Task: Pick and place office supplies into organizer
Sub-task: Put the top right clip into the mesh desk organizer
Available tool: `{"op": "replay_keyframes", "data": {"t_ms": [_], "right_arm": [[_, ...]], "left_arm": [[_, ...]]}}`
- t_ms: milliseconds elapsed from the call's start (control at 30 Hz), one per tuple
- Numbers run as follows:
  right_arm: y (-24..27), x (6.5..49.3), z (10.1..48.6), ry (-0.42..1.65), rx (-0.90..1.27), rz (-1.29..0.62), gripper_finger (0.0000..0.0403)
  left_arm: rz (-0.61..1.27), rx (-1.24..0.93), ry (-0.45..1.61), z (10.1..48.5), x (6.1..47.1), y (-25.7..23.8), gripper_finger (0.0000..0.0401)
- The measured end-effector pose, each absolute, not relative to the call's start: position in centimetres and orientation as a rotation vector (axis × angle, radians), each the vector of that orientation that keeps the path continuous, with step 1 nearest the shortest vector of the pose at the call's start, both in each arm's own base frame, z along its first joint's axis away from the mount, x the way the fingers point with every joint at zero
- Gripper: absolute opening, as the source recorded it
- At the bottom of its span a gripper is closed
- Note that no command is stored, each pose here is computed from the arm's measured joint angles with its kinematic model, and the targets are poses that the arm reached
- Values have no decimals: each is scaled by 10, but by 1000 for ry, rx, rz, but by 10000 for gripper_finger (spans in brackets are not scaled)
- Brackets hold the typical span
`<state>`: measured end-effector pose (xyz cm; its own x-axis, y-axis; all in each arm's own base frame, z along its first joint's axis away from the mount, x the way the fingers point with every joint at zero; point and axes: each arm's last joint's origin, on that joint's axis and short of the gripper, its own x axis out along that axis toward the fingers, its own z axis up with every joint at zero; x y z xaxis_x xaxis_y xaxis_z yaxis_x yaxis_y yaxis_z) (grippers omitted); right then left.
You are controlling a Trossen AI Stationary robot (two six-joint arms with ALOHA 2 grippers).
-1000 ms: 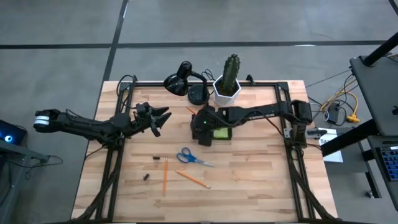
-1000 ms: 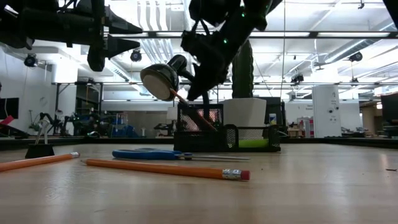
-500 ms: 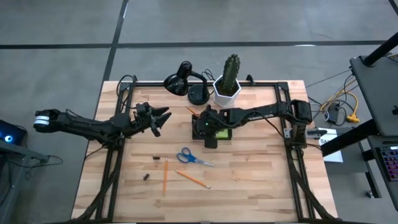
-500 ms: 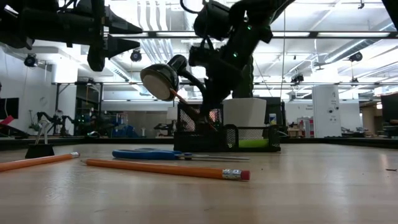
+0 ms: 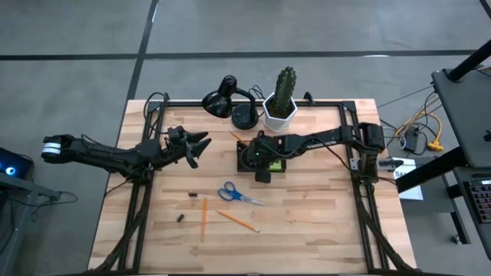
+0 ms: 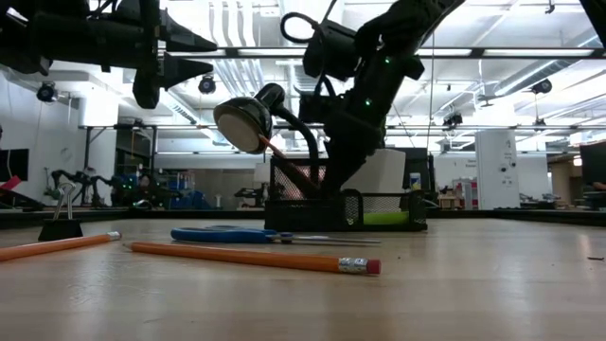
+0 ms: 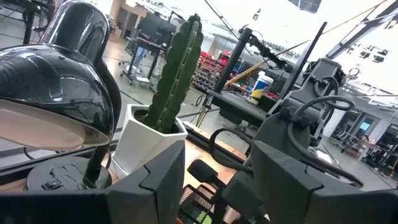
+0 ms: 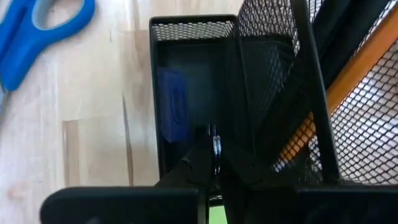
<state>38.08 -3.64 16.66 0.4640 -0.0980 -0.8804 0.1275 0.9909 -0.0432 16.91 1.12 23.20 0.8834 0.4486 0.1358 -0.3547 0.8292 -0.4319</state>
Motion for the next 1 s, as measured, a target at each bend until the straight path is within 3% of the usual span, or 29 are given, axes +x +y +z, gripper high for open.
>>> {"op": "replay_keyframes", "data": {"t_ms": [533,1000], "right_arm": [[-37,380,165,1068,44,-148,9],[-37,380,165,1067,67,-160,44]], "left_arm": [[430,-410,-237,232,169,11,168],[430,-410,-237,232,169,11,168]]}}
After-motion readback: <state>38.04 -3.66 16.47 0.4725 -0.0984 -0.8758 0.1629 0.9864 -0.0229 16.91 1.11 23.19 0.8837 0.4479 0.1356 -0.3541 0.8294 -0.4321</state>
